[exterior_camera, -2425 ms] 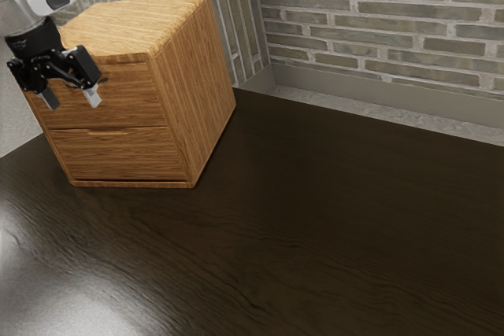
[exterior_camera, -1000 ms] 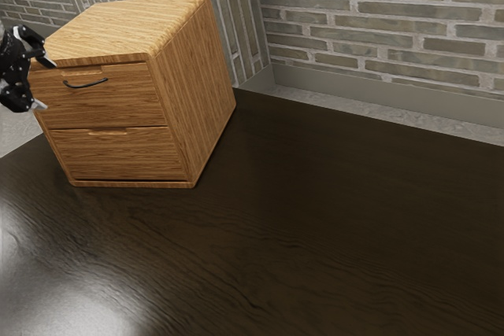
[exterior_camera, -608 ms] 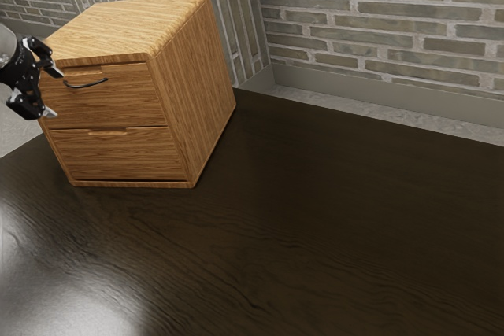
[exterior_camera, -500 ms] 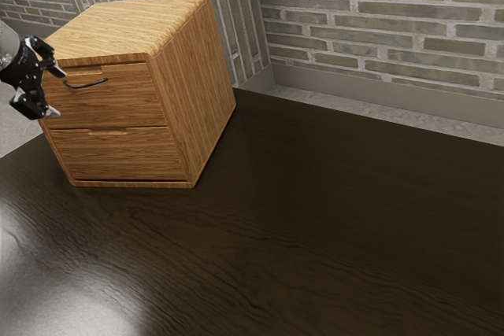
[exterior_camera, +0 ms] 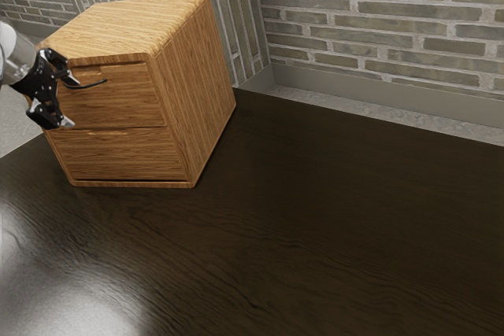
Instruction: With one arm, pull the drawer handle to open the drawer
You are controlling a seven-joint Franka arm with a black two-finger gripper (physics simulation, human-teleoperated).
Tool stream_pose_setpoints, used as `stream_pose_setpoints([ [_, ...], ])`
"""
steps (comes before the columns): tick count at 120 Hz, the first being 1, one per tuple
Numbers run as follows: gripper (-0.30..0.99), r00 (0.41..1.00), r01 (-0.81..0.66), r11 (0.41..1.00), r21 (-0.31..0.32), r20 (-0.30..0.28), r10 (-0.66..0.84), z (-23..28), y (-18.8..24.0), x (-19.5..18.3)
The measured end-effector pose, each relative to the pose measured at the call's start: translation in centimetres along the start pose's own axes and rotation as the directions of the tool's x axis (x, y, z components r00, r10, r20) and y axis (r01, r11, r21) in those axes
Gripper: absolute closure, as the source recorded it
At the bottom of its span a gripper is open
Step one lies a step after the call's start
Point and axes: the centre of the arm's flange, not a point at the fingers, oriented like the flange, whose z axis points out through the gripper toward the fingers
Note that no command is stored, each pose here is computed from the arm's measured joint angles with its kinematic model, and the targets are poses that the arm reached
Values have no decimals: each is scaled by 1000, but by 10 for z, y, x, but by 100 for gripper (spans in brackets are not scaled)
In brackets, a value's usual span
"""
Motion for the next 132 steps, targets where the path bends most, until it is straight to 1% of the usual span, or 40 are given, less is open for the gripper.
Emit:
stream_pose_setpoints([
  [13, 3, 1000, 6, 1000, 9, 2, -6, -7, -15, -3],
  [33, 3, 999, 31, 999, 7, -7, -31, -20, -31, 6],
  [51, 3, 999, 39, 999, 6, 1, -39, -29, -50, 1],
  [102, 3, 999, 53, 998, -45, 8, -52, -61, -93, -6],
  [112, 3, 998, 58, 997, -50, 5, -58, -63, -96, -3],
  [132, 3, 998, 64, 995, -80, 2, -64, -76, -92, 0],
])
